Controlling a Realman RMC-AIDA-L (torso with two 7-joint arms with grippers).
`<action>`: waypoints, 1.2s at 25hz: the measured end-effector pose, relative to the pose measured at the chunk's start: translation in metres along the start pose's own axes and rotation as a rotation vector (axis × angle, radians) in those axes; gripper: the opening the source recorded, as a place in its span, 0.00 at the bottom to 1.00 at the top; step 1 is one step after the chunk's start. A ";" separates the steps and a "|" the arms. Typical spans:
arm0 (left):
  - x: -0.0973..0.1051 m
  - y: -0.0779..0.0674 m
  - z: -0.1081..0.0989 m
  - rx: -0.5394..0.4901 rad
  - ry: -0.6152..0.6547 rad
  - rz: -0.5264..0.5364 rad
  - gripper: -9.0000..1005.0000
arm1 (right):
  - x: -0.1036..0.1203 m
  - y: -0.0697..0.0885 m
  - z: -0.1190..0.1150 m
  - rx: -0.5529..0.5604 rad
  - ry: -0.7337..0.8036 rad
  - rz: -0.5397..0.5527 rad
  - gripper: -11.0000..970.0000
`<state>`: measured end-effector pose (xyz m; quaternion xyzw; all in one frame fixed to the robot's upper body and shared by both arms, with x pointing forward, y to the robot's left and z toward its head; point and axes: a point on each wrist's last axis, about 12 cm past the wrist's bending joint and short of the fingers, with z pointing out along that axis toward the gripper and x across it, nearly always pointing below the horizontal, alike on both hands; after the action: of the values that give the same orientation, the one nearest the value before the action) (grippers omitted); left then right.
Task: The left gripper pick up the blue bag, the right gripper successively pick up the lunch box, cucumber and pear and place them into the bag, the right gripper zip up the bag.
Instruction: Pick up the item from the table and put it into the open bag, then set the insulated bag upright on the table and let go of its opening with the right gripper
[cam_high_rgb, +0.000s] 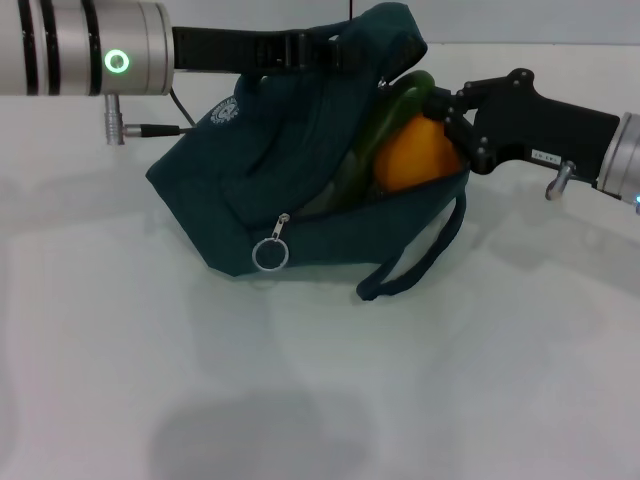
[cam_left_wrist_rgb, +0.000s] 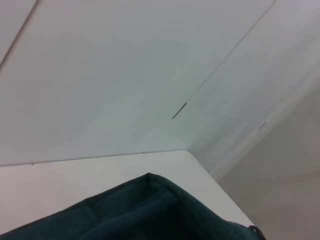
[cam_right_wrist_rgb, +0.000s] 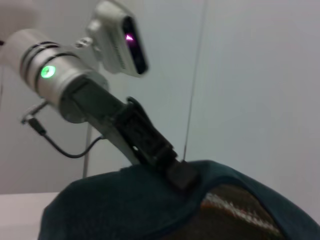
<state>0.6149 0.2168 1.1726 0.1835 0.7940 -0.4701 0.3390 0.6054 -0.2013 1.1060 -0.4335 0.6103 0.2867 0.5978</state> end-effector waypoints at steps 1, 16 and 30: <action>0.000 0.000 0.000 0.001 -0.002 -0.001 0.07 | 0.000 -0.001 0.000 0.002 0.007 0.022 0.11; 0.000 0.002 -0.002 -0.009 -0.007 -0.007 0.07 | -0.001 0.001 -0.028 0.031 -0.027 0.144 0.39; 0.000 0.005 -0.006 -0.024 -0.027 -0.019 0.07 | 0.064 0.037 -0.113 0.227 0.007 0.150 0.74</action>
<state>0.6161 0.2244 1.1710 0.1655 0.7965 -0.4662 0.3477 0.5246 -0.2939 1.0510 -0.3171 0.6716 0.2580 0.6179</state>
